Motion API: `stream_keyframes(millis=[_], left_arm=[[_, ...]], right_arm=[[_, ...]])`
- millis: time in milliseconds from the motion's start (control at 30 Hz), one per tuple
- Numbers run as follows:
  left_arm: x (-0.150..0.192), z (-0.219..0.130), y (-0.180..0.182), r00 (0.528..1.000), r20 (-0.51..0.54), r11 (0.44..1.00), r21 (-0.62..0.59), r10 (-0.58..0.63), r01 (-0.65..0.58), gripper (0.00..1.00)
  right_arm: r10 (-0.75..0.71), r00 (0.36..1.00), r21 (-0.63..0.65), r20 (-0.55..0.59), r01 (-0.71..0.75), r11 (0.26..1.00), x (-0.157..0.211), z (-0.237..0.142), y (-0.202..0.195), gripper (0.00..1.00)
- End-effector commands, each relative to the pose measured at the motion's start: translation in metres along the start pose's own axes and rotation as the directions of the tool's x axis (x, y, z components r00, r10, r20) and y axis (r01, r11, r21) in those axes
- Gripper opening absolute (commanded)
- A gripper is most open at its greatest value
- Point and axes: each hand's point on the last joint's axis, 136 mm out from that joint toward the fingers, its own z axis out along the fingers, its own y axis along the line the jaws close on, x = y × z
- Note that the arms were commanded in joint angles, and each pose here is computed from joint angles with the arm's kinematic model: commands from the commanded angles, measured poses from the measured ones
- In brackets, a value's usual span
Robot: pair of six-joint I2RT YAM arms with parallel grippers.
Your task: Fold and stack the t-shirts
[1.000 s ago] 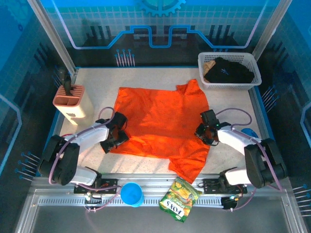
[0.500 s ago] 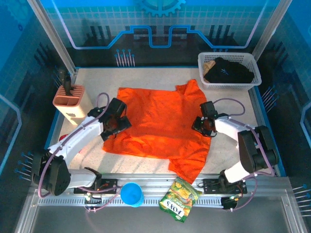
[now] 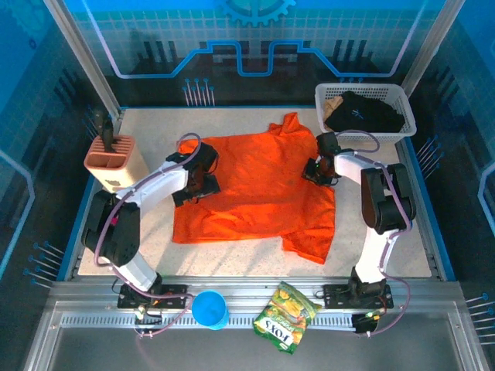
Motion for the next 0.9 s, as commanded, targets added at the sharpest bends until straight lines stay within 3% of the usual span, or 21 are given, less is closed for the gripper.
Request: stream_keyframes(millis=[0, 100, 300, 467, 700, 867], left_arm=[[-0.027, 0.003, -0.007, 0.997, 0.060, 0.999, -0.018, 0.039, -0.038, 0.97], [-0.055, 0.013, -0.015, 0.996, 0.077, 0.999, -0.034, 0.042, -0.040, 0.96], [-0.115, 0.040, -0.043, 0.997, 0.076, 0.999, -0.033, 0.034, -0.031, 0.77], [-0.135, 0.079, -0.049, 1.000, 0.001, 0.997, -0.069, 0.019, -0.019, 0.62], [-0.151, 0.124, -0.050, 0.997, -0.079, 0.994, -0.104, 0.006, -0.014, 0.60], [-0.170, 0.133, -0.049, 0.996, -0.085, 0.994, -0.113, -0.003, -0.007, 0.57]], right_arm=[[0.022, 0.999, 0.003, -0.042, -0.022, 1.000, 0.005, -0.003, -0.004, 0.26], [0.025, 0.998, -0.007, -0.050, -0.025, 1.000, 0.008, -0.005, -0.003, 0.26], [0.006, 0.999, -0.025, -0.038, -0.007, 1.000, 0.013, -0.020, 0.000, 0.27], [-0.031, 0.999, -0.038, -0.027, 0.030, 0.999, 0.017, -0.039, 0.002, 0.29], [-0.051, 0.999, -0.050, -0.015, 0.050, 0.997, 0.024, -0.057, 0.002, 0.31], [-0.039, 0.999, -0.032, -0.018, 0.038, 0.999, 0.031, -0.059, -0.005, 0.33]])
